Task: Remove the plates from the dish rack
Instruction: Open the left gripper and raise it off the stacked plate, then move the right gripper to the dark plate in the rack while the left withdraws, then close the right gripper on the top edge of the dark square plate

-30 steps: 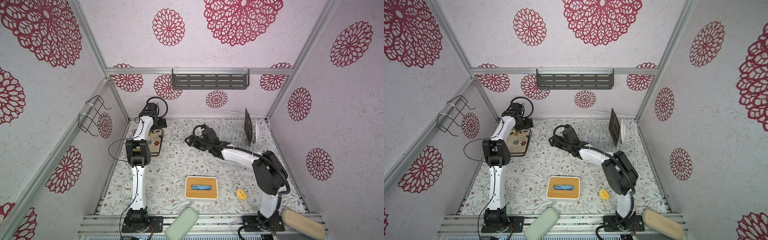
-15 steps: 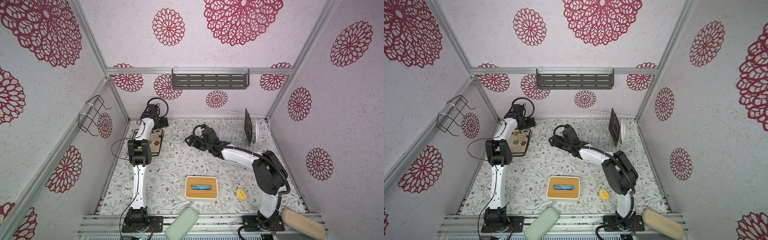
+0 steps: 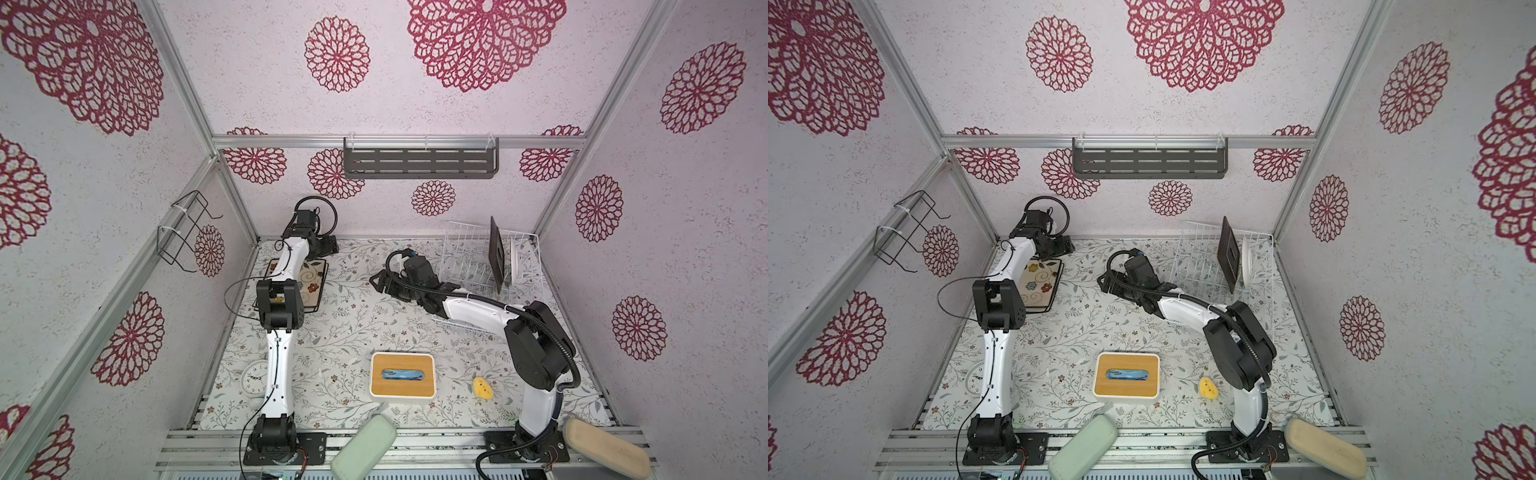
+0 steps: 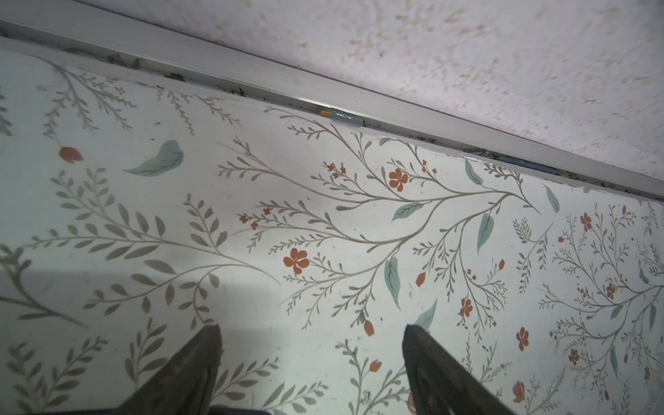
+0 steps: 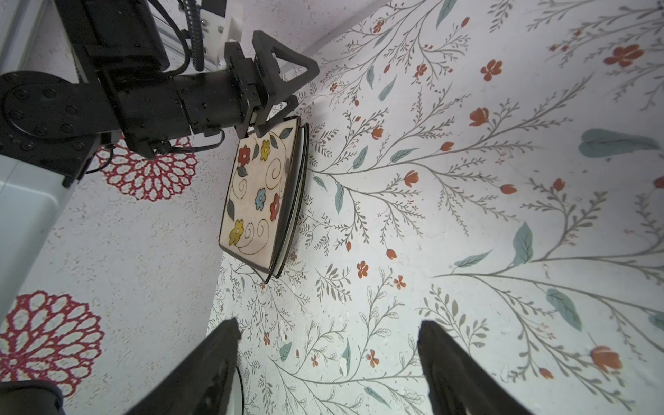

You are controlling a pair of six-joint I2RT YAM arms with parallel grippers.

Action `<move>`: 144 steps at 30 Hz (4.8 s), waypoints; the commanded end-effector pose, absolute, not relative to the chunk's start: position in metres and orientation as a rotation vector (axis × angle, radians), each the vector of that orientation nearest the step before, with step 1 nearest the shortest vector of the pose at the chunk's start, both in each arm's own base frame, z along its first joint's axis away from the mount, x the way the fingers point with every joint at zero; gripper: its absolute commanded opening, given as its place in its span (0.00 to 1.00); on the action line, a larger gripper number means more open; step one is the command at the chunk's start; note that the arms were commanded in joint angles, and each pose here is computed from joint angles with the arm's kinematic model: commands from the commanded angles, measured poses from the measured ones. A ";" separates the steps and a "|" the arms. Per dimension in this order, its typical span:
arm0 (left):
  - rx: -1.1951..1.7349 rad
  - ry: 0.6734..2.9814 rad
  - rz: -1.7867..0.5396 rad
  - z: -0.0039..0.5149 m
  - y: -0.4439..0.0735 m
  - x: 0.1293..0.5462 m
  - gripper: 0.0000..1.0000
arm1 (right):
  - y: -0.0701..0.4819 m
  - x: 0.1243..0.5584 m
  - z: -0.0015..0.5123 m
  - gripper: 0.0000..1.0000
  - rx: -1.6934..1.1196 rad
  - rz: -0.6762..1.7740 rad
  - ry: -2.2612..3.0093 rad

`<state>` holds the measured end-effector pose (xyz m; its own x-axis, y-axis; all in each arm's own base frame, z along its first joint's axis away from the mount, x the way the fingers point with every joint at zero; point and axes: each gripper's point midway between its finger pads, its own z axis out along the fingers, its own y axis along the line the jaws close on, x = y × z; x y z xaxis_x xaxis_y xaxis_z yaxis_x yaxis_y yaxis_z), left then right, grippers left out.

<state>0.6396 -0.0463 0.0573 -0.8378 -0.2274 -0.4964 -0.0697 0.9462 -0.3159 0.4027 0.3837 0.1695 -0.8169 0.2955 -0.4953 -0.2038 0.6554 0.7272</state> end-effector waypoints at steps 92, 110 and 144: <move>-0.270 2.361 -0.687 0.192 -0.139 0.476 0.89 | 0.161 0.428 0.288 0.87 0.092 -0.148 2.119; -0.317 2.409 -0.793 0.147 -0.156 0.466 0.89 | 0.076 0.447 0.284 0.87 0.210 -0.669 2.033; -0.304 2.458 -0.681 0.164 -0.152 0.448 0.89 | 0.031 0.487 0.229 0.50 0.288 -0.720 2.089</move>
